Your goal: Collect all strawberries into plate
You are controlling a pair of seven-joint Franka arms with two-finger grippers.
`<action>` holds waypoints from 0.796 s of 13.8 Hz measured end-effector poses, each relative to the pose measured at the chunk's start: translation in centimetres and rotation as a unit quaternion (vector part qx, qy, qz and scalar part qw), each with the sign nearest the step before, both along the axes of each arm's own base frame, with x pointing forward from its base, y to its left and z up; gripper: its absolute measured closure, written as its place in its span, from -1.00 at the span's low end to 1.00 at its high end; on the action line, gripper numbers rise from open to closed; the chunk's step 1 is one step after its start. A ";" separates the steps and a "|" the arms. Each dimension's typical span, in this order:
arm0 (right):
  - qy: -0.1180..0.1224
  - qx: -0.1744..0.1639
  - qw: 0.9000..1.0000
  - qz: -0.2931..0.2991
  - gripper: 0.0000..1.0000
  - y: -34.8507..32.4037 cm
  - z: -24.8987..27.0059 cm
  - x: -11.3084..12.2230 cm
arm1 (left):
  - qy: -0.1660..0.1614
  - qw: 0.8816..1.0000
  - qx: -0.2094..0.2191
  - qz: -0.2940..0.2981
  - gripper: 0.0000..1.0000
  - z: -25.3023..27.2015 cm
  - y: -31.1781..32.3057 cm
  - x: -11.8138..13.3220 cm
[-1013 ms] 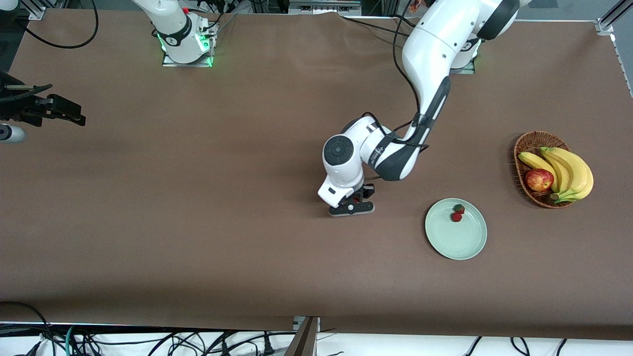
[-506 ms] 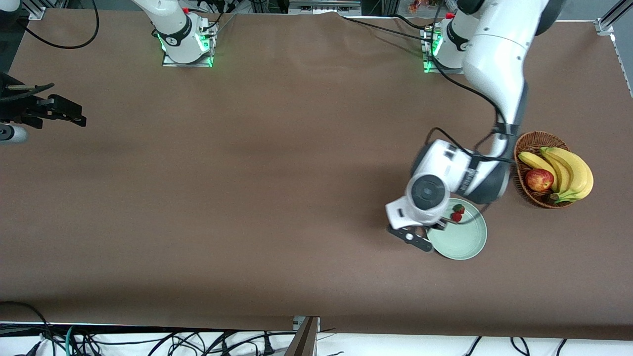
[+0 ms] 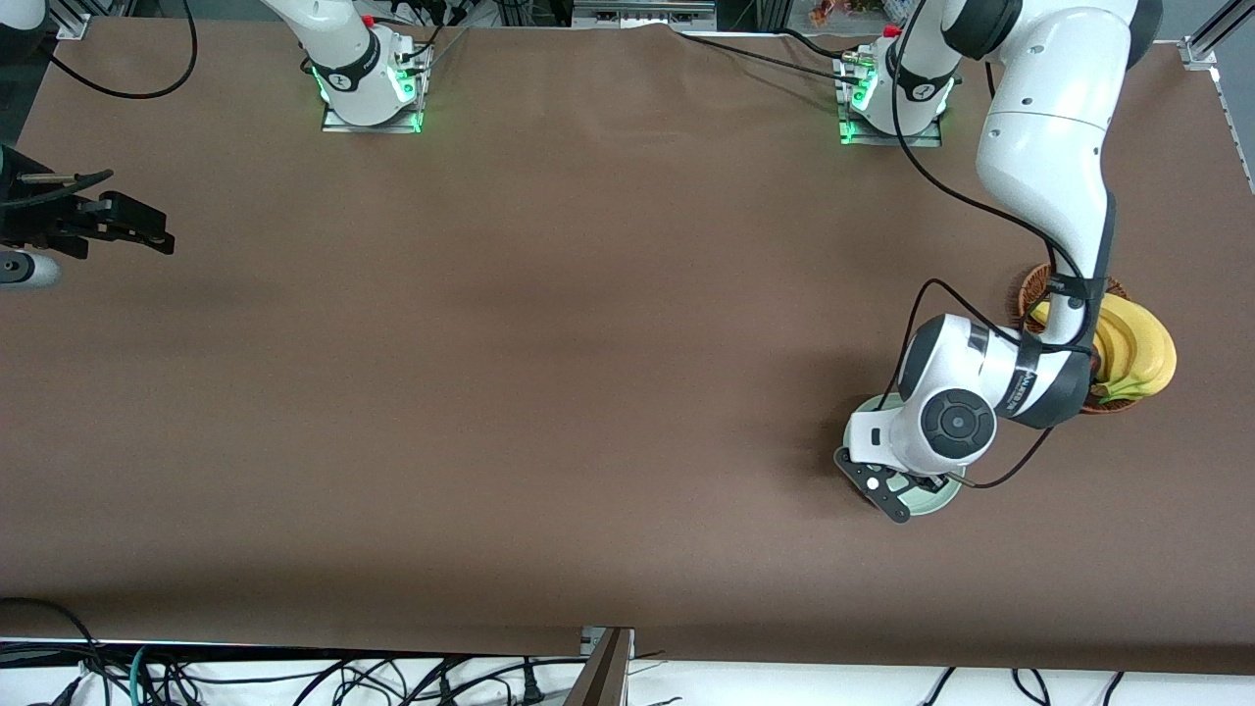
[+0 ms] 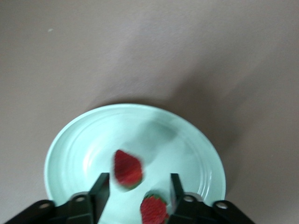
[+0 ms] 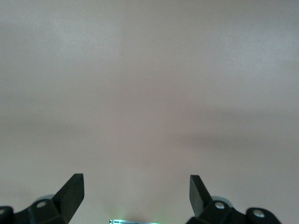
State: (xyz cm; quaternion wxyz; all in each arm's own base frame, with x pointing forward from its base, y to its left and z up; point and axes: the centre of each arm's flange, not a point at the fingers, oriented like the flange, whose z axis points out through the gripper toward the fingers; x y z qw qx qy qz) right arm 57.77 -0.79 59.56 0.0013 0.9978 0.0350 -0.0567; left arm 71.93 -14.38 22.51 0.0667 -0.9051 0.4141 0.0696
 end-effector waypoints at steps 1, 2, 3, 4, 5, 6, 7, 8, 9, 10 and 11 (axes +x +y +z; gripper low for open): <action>0.000 0.000 1.000 0.000 -1.00 0.0 0.0 0.0 | 0.001 1.000 -0.001 -0.003 -0.54 0.0 -0.4 -0.1; 0.000 0.000 1.000 0.000 -1.00 0.0 0.0 0.0 | 0.000 1.000 -0.003 -0.004 -0.77 0.0 -0.7 -0.1; 0.000 0.000 1.000 0.000 -1.00 0.0 0.0 0.0 | 0.000 1.000 -0.003 -0.004 -0.95 0.1 -0.6 -0.1; 0.000 0.000 1.000 0.000 -1.00 0.0 0.0 0.0 | -0.001 1.000 -0.003 -0.003 -1.00 0.3 -0.5 0.0; 0.001 -0.001 1.000 0.000 -1.00 -0.1 -0.1 0.0 | -0.002 1.000 -0.002 -0.001 -1.00 1.0 -0.2 0.0; 0.001 -0.001 1.000 -0.001 -1.00 -0.1 -0.1 0.1 | 0.004 1.000 0.003 0.004 -1.00 2.3 0.1 0.0; 0.001 -0.001 1.000 -0.001 -1.00 -0.1 -0.1 0.1 | 0.011 1.000 0.010 0.010 -1.00 4.8 0.5 -0.1; 0.000 -0.001 1.000 -0.001 -1.00 -0.1 -0.2 0.1 | 0.010 1.000 0.014 0.015 -1.00 8.1 0.6 -0.3; -0.001 -0.001 1.000 -0.001 -1.00 -0.1 -0.2 0.2 | 0.004 1.000 0.013 0.023 -1.00 12.2 0.7 -0.7; -0.002 -0.001 1.000 0.000 -1.00 -0.1 -0.2 0.2 | 0.002 0.999 0.000 0.037 -1.00 16.4 0.7 -1.6; -0.002 -0.001 1.000 0.000 -1.00 -0.1 -0.2 0.2 | 0.004 0.998 -0.015 0.058 -1.00 20.2 0.8 -2.7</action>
